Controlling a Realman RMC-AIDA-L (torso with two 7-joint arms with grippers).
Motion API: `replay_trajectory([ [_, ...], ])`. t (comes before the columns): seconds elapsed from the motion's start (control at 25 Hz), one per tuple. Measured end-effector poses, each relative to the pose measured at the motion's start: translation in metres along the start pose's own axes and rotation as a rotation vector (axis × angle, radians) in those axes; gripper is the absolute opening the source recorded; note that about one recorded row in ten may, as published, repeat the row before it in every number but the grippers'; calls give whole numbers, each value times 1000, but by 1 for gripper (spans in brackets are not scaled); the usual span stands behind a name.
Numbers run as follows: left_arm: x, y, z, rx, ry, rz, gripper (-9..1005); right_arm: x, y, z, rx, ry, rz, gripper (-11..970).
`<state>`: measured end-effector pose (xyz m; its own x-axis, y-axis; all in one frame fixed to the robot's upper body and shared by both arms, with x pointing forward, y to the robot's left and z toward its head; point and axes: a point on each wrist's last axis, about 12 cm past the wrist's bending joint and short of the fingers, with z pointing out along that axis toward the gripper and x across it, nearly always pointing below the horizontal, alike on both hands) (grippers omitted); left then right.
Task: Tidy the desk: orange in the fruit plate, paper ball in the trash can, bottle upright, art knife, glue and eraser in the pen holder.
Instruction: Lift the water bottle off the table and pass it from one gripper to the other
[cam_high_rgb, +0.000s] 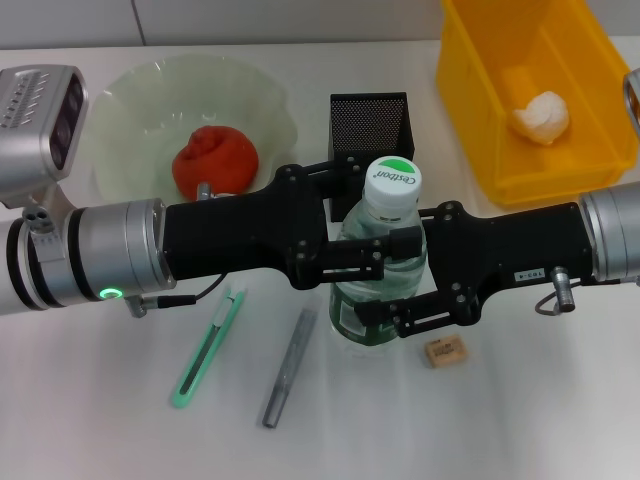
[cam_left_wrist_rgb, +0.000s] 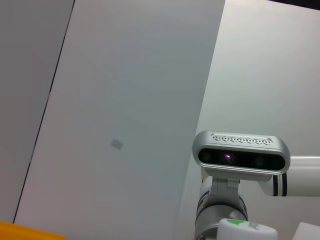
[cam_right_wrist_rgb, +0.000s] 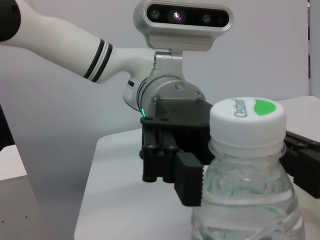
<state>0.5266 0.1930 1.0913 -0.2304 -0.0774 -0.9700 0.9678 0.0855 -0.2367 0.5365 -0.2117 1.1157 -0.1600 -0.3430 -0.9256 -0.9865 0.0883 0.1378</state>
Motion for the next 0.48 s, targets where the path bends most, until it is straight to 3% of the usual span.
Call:
replay_trajectory([
  [0.48,1,0,-1,-7,-2,-2,766,0,0,1,-3,0,2,765],
])
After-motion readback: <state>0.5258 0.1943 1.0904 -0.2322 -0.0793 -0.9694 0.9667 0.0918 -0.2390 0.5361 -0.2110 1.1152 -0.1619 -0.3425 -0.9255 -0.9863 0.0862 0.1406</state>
